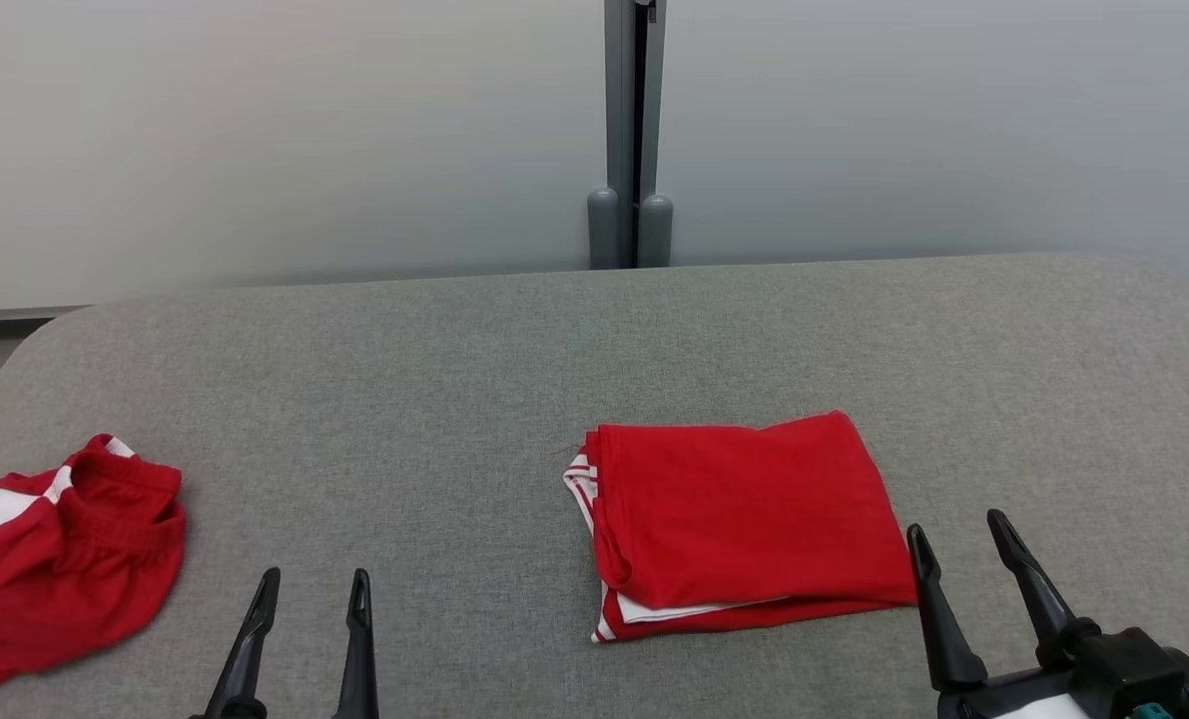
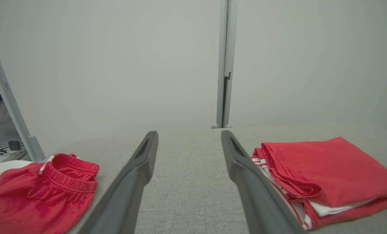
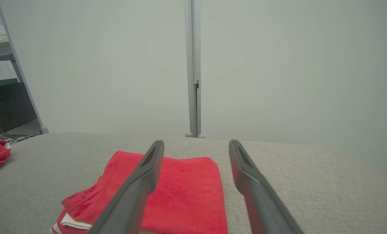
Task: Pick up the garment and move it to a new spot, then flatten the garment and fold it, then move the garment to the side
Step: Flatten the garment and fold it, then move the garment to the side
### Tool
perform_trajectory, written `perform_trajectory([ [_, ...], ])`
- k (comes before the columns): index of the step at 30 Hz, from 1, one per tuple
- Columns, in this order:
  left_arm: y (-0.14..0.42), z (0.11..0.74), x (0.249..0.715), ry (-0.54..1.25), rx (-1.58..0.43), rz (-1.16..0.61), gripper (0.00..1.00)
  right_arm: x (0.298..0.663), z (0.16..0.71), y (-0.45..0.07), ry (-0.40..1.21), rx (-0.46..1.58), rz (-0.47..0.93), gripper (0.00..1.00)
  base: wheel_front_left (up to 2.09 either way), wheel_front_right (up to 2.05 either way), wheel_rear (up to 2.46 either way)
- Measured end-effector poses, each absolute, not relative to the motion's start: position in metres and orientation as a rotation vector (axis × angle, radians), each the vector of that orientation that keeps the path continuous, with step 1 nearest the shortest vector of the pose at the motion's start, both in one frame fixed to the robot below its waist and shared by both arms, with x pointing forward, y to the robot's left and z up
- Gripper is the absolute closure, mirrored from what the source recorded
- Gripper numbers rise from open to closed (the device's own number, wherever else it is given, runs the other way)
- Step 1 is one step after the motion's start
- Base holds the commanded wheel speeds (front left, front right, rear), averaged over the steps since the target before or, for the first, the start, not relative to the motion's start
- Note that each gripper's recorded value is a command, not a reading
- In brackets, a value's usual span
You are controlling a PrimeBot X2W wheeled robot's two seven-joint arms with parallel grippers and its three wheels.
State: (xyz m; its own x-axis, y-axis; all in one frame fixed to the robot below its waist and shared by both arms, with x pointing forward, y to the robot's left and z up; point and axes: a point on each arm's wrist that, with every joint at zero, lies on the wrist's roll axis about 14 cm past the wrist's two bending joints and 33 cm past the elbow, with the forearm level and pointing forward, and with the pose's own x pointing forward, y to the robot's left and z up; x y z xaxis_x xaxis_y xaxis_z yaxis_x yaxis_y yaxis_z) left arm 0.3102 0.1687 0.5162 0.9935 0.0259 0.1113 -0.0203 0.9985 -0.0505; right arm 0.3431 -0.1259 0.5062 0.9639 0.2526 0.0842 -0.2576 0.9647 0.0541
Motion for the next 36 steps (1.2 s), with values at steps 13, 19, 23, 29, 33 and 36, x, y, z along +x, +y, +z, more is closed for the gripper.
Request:
perform_trajectory([
  [13,0.174,0.514,0.307,-0.106,-0.021,0.044,0.00,0.347,0.505,-0.117,-0.072,0.078,0.276,0.00,0.00,0.00,0.00],
  [19,0.175,0.515,0.306,-0.109,-0.018,0.049,0.00,0.347,0.503,-0.118,-0.065,0.079,0.272,0.00,0.00,0.00,0.00],
  [23,0.175,0.514,0.306,-0.108,-0.016,0.048,0.00,0.347,0.502,-0.118,-0.061,0.081,0.270,0.00,0.00,0.00,0.00],
  [29,0.174,0.513,0.307,-0.102,-0.012,0.047,0.00,0.348,0.500,-0.119,-0.056,0.083,0.265,0.00,0.00,0.00,0.00],
  [33,0.174,0.510,0.308,-0.093,-0.013,0.047,0.00,0.349,0.491,-0.116,-0.029,0.078,0.274,0.00,0.00,0.00,0.00],
  [36,0.173,0.508,0.310,-0.085,-0.014,0.045,0.00,0.349,0.480,-0.113,0.009,0.071,0.294,0.00,0.00,0.00,0.00],
])
